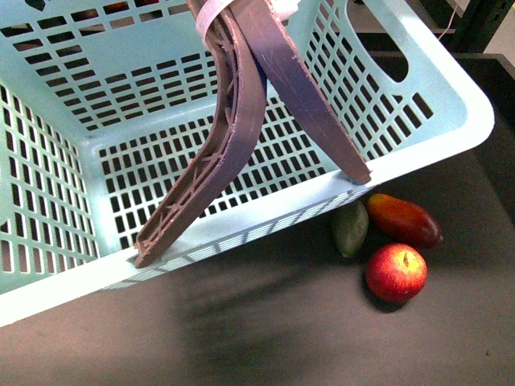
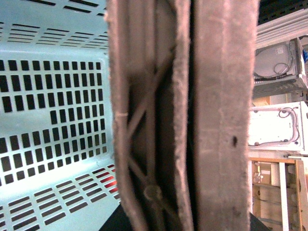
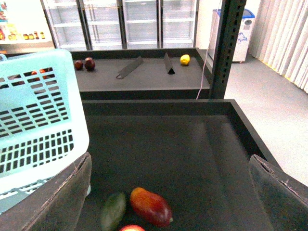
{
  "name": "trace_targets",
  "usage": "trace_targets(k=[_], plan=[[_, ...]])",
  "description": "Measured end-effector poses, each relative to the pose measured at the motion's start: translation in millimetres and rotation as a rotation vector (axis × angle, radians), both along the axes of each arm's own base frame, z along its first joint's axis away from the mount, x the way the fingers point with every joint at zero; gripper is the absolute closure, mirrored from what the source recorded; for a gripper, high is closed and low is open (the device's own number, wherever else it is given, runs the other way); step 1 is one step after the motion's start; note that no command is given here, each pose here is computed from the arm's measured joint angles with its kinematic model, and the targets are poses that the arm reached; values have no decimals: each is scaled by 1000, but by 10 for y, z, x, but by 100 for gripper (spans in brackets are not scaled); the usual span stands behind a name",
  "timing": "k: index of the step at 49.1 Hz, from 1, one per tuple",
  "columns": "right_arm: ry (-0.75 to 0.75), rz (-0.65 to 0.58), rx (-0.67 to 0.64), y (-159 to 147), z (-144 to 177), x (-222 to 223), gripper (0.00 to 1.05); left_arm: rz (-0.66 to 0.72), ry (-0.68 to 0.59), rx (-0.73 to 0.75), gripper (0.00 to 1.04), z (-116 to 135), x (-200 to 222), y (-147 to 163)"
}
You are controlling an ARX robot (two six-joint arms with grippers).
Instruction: Pick apple with right arm and hold basket with left
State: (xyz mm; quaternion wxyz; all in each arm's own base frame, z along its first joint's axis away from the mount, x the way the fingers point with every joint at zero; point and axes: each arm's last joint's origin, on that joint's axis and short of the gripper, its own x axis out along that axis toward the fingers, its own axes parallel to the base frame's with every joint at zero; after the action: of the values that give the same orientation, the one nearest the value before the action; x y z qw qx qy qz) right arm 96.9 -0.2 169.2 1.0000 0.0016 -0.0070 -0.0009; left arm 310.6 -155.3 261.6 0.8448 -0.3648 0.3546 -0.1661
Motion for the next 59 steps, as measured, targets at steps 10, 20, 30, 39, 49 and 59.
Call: trace_targets(k=[10, 20, 30, 39, 49, 59], plan=[[0, 0, 0, 0, 0, 0, 9, -11, -21, 19, 90, 22, 3, -10], [11, -6, 10, -1, -3, 2, 9, -20, -19, 15, 90, 24, 0, -16], [609, -121, 353, -83, -114, 162, 9, -21, -25, 18, 90, 34, 0, -22], [643, -81, 249, -288, -347, 657, 9, -18, -25, 18, 90, 36, 2, -21], [761, 16, 18, -181, -890, 1205, 9, -20, -25, 18, 90, 36, -1, -26], [885, 108, -44, -143, -1279, 1344, 9, -15, -27, 20, 90, 37, 3, -20]])
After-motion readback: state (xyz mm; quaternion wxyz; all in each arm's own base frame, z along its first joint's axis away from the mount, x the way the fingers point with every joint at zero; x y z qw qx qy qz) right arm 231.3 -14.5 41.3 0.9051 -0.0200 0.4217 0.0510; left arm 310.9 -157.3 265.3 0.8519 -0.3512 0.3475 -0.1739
